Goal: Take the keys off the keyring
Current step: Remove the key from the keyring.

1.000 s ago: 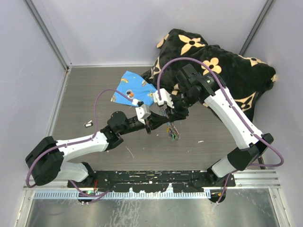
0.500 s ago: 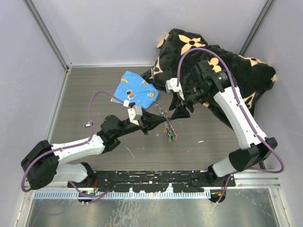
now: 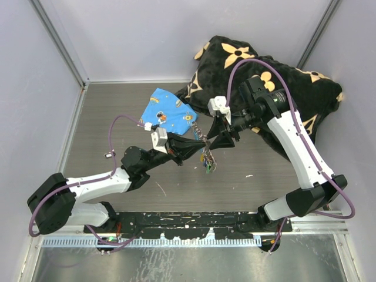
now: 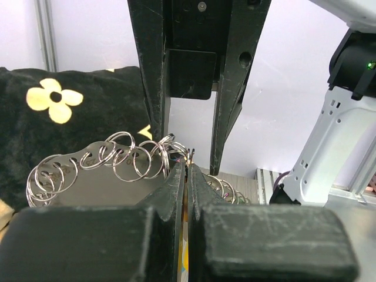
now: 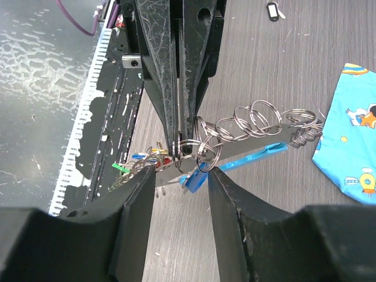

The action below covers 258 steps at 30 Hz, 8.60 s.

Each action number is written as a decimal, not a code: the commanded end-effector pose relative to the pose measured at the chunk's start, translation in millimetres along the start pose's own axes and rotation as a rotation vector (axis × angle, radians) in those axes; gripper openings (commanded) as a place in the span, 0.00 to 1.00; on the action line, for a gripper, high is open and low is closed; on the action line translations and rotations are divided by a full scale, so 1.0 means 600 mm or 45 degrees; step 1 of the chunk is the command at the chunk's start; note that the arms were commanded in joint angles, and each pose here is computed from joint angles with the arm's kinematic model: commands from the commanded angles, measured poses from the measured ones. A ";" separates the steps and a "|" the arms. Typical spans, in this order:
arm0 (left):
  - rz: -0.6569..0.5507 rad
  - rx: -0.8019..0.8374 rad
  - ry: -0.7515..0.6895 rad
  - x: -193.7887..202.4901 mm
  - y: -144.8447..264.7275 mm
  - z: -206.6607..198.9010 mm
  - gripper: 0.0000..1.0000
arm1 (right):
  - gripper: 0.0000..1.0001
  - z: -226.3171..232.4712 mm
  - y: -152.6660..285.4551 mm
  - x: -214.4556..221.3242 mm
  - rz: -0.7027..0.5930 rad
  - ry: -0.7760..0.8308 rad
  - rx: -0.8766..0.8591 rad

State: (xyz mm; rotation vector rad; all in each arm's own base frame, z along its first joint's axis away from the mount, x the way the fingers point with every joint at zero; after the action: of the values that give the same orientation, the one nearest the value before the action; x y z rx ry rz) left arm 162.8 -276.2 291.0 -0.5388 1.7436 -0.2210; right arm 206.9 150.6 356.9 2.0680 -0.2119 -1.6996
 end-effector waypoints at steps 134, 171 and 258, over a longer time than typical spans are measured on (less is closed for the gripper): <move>0.126 0.004 -0.093 0.023 -0.025 0.028 0.31 | 0.01 -0.003 -0.027 -0.006 0.571 0.108 0.026; -0.124 0.056 0.119 -0.047 -0.010 0.010 0.00 | 0.45 -0.005 0.024 -0.020 -0.082 -0.047 0.065; 0.435 0.033 -0.395 -0.052 -0.029 0.001 0.29 | 0.01 -0.003 -0.007 -0.020 0.328 0.148 0.124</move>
State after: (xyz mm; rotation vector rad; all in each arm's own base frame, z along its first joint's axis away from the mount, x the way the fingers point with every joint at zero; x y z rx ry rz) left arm 169.6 -270.7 298.9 -0.1768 1.5573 0.1533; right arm 206.6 155.5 351.6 2.0112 -0.5594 -1.4708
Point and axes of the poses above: each gripper's point midway between its finger pads, its own y axis back along the fingers, its own z axis along the line the jaws close on, x = y × z, the point moved 9 cm from there along y, back along the fingers, and after that the axes turned 10 degrees about y, right-handed, at the moved point
